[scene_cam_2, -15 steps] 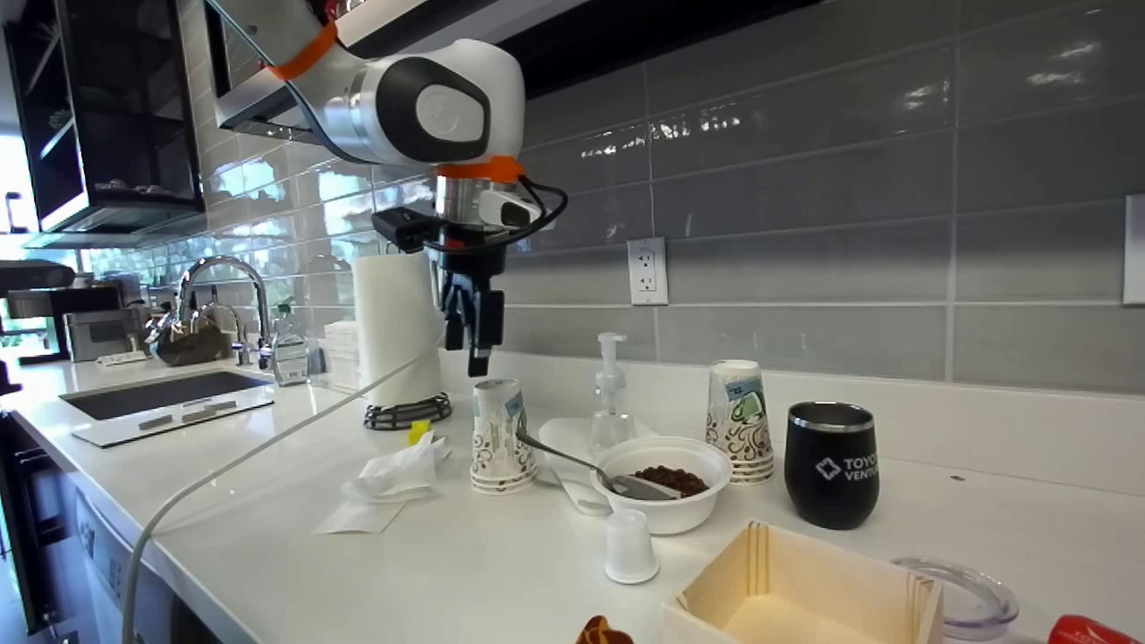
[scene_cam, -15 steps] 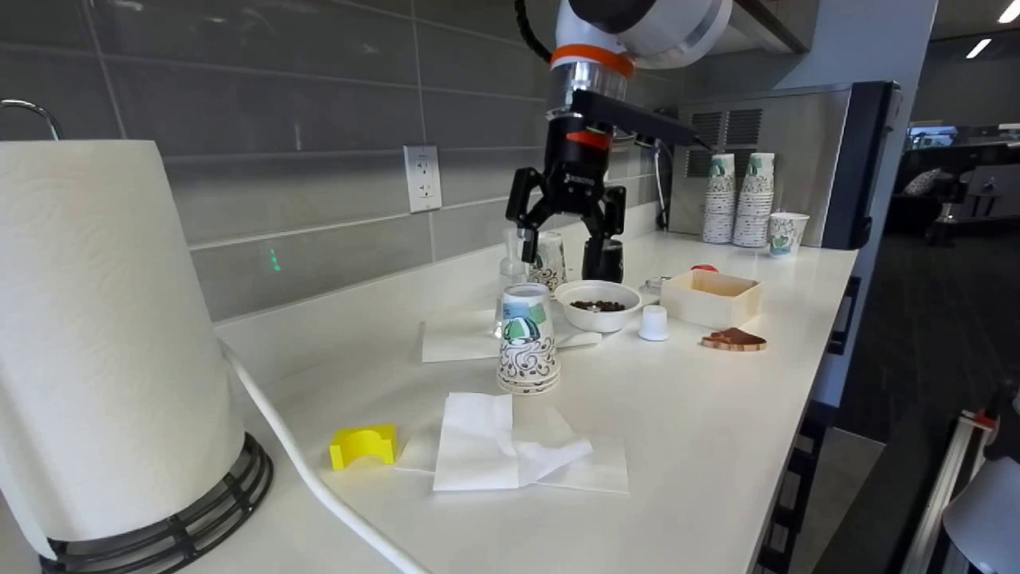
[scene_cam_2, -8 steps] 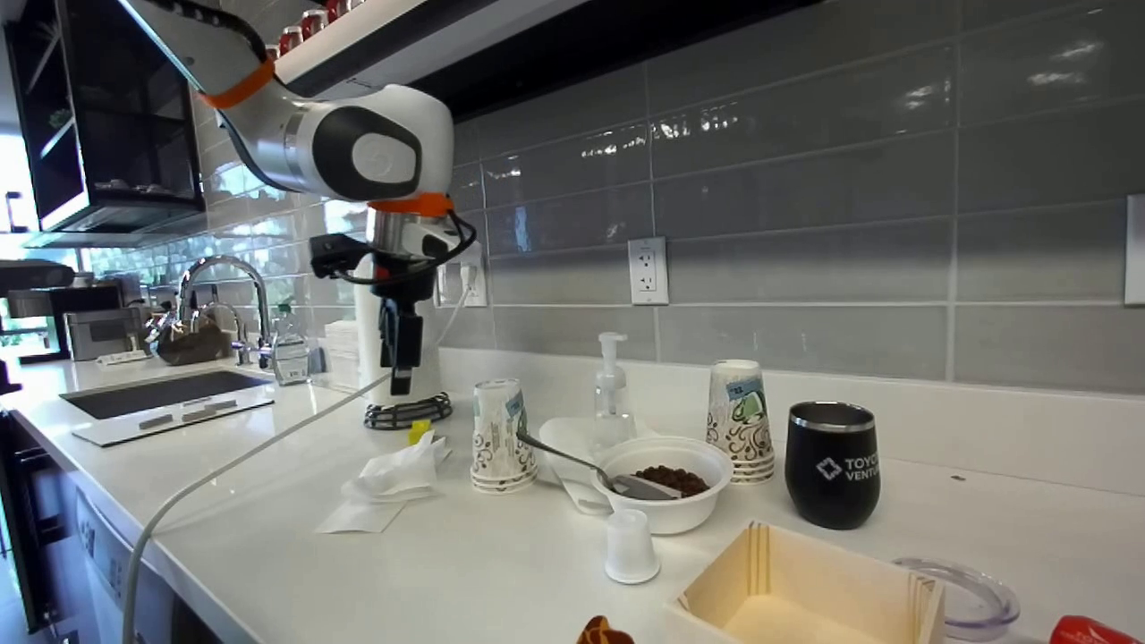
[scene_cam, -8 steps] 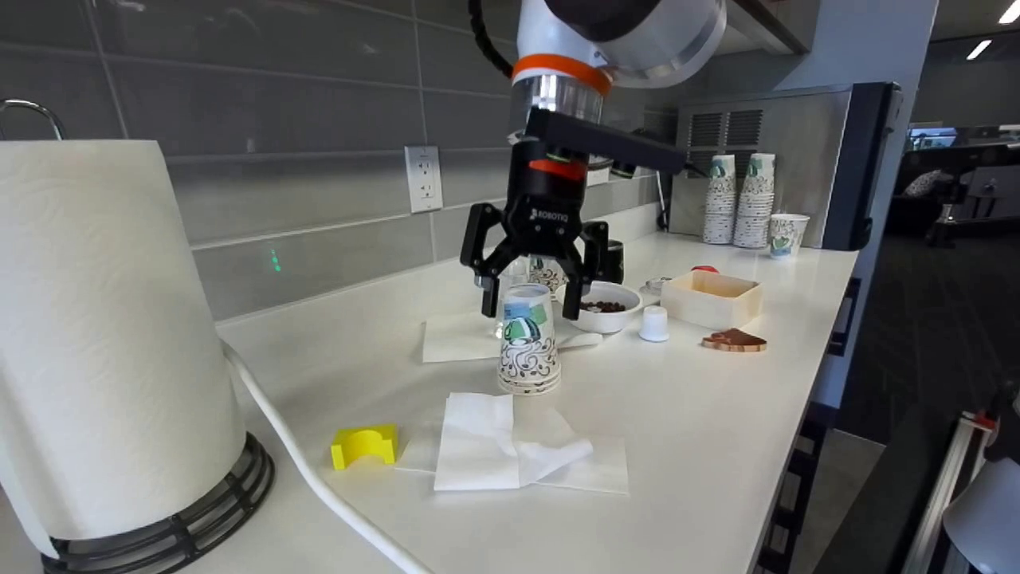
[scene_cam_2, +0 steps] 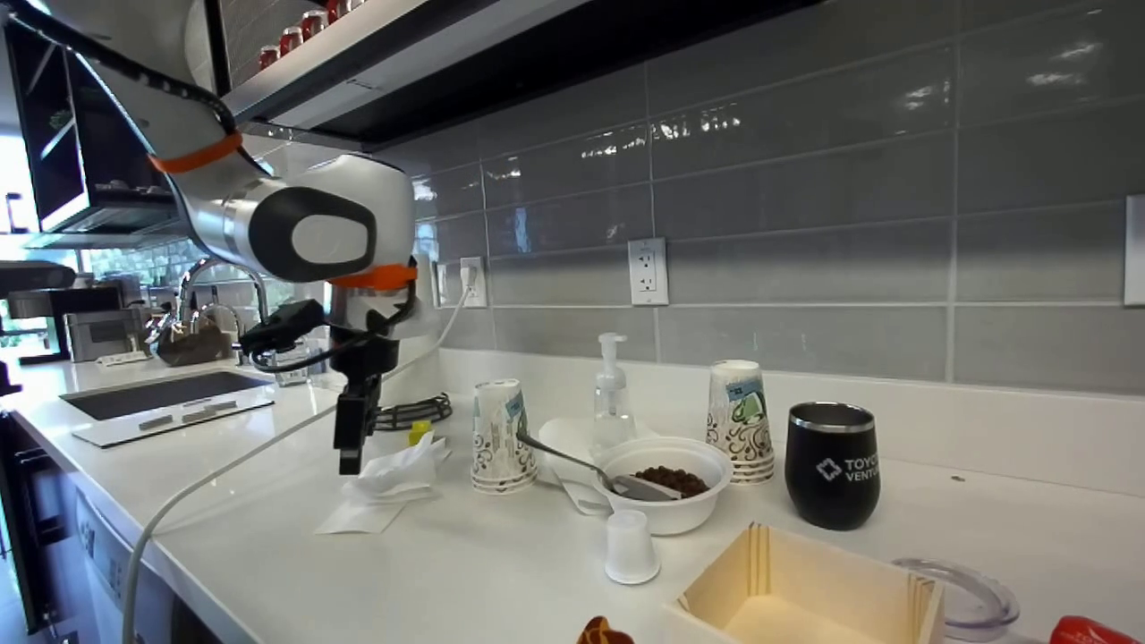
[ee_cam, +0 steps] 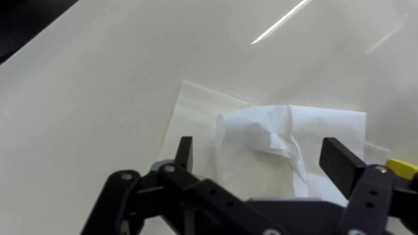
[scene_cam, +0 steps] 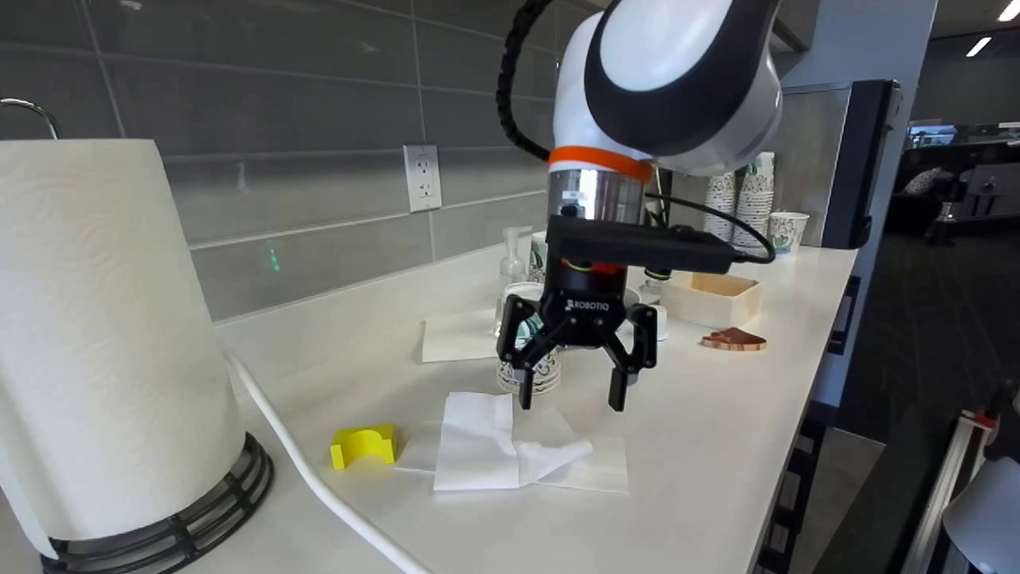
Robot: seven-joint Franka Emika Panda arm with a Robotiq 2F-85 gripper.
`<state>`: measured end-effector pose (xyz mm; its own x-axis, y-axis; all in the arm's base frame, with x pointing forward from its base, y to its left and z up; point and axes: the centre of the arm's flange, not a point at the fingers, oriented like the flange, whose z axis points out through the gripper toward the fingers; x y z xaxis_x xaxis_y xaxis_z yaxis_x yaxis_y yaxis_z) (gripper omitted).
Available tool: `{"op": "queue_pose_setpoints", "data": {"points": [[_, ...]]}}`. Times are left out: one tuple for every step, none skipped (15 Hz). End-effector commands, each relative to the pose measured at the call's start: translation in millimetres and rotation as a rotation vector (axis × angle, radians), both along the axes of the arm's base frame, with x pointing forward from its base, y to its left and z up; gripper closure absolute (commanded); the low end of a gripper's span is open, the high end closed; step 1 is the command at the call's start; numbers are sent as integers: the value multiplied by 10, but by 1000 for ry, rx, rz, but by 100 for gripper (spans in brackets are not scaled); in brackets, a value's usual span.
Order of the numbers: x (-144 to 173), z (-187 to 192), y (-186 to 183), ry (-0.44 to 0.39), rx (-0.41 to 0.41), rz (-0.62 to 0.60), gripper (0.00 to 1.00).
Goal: Use the white napkins on the left to wipe the counter.
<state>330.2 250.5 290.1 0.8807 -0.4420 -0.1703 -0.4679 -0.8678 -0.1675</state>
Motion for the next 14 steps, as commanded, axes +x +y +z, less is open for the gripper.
{"op": "queue_pose_setpoints", "data": {"points": [[-167,-234,-48,6,23,-73,0],[-170,-297,-35,6,33,-77,0],[-180,-335,-29,5,36,-86,0],[-187,-365,-21,-1,38,-100,0],[-194,-387,-16,-8,38,-113,0],[-201,-401,-15,-18,37,-124,0],[-203,-410,-18,-27,34,-135,0],[-206,-424,-21,-36,36,-142,25],[-212,-438,-28,-44,35,-149,26],[-213,-450,-30,-50,34,-153,32],[-217,-465,-32,-55,33,-158,42],[-220,-481,-31,-59,28,-164,50],[-226,-494,-26,-65,27,-167,58],[-224,-501,-18,-69,26,-171,65]]}}
